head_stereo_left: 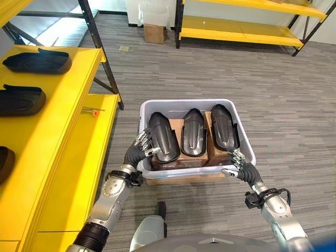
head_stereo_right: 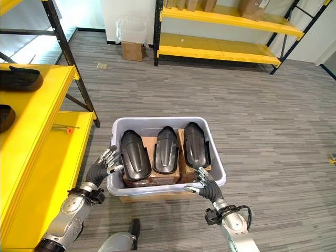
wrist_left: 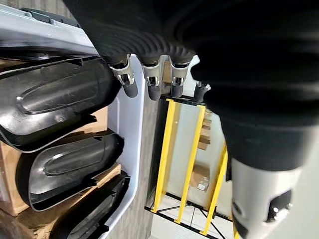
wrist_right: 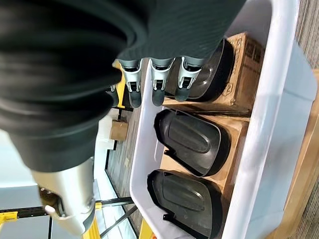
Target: Move parts from the plastic box to the shelf.
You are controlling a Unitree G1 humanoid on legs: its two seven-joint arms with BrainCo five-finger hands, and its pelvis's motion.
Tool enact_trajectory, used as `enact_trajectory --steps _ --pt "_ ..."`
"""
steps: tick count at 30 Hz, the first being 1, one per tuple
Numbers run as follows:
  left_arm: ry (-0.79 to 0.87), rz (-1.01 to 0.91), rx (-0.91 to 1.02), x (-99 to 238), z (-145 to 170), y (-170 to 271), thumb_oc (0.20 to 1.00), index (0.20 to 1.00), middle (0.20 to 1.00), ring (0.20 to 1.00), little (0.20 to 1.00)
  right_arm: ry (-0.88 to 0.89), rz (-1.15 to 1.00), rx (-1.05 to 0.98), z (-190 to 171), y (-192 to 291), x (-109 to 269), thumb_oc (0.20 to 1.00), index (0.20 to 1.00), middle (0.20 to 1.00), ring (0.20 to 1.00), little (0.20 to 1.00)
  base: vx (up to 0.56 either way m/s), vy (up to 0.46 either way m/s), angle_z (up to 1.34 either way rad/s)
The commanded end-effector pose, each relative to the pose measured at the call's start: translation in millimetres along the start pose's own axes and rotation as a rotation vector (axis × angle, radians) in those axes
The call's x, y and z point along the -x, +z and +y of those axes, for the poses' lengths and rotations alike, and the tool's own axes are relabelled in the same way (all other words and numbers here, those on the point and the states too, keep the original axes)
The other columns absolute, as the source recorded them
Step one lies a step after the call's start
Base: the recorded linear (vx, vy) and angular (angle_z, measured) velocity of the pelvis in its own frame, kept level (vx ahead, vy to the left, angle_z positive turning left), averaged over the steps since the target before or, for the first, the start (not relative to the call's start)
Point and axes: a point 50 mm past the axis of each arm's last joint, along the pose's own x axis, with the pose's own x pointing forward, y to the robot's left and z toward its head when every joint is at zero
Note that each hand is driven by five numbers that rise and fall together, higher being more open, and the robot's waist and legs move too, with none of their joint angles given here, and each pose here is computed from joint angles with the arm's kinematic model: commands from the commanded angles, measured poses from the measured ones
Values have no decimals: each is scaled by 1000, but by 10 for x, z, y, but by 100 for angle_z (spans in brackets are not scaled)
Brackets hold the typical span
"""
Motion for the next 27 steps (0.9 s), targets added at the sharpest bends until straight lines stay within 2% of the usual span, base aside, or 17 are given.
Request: enact_trajectory --steps 1,7,17,27 --pt "-46 -93 31 9 -120 139 1000 1000 1000 1000 1000 -32 -83 78 -175 195 -25 1000 1000 1000 1000 1000 81 57 -3" --pt "-54 -87 14 21 -111 142 1000 1000 1000 1000 1000 -26 -105 89 -133 234 -53 1000 1000 1000 1000 1000 59 73 -3" --pt "-22 -55 43 34 -67 50 1000 1000 1000 1000 1000 -27 -95 89 -166 229 17 1000 1000 1000 1000 1000 94 -231 34" --pt "-27 -25 59 144 -46 -23 1000 1000 1000 1000 1000 -67 -64 89 -289 160 141 1000 1000 1000 1000 1000 31 -135 -9"
